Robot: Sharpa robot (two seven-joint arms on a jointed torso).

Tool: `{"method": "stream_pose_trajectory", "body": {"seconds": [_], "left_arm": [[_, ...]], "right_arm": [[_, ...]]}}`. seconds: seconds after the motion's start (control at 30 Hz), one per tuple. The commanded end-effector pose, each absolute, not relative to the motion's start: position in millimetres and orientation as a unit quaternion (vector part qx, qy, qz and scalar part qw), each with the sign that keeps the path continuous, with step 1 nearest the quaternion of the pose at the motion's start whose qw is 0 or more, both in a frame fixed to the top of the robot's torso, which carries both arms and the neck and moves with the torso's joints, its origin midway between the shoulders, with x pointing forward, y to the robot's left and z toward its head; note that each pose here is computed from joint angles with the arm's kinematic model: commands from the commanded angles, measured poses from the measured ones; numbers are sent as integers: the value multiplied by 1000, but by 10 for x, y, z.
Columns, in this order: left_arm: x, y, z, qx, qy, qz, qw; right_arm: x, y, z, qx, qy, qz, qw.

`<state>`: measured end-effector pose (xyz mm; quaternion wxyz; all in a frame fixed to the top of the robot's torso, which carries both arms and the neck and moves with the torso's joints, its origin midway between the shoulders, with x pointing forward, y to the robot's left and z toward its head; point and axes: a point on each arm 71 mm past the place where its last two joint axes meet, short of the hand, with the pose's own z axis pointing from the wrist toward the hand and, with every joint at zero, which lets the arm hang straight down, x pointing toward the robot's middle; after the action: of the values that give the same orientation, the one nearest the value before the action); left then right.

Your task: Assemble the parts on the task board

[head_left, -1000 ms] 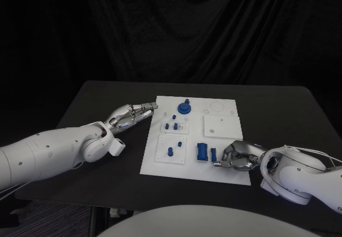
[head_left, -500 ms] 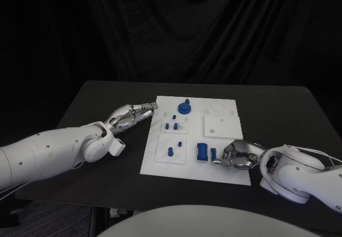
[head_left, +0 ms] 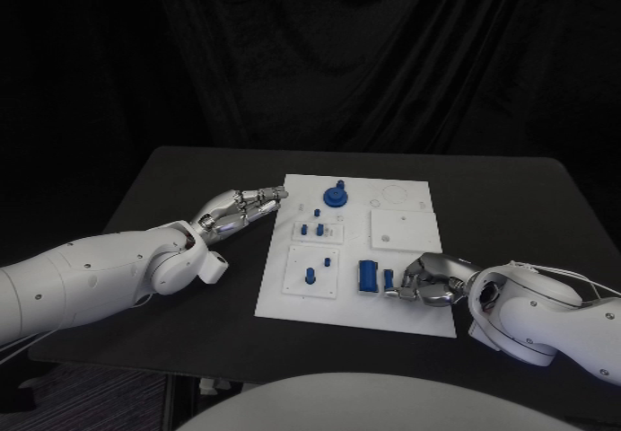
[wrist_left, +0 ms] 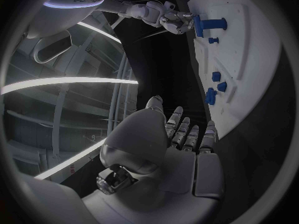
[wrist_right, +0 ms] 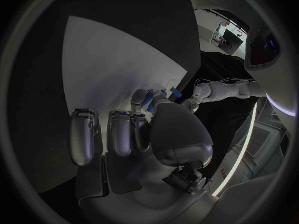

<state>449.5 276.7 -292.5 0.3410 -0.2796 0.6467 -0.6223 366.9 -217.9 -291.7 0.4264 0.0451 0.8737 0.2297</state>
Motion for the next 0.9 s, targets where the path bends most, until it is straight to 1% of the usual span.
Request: {"method": "stream_pose_trajectory", "body": {"seconds": [0.03, 0.47, 0.6, 0.9], "left_arm": [[4485, 2753, -2909, -275, 639, -633, 340], [4487, 2748, -2912, -275, 639, -633, 339], [4488, 2746, -2912, -275, 639, -633, 339], [4487, 2750, -2912, -275, 639, -633, 340]], "right_arm": [[3681, -2206, -2941, 49, 876, 216, 428], [3680, -2175, -2970, 43, 884, 218, 411], [3670, -2175, -2985, 52, 889, 223, 397], [3650, -2158, -2979, 55, 889, 234, 390]]}}
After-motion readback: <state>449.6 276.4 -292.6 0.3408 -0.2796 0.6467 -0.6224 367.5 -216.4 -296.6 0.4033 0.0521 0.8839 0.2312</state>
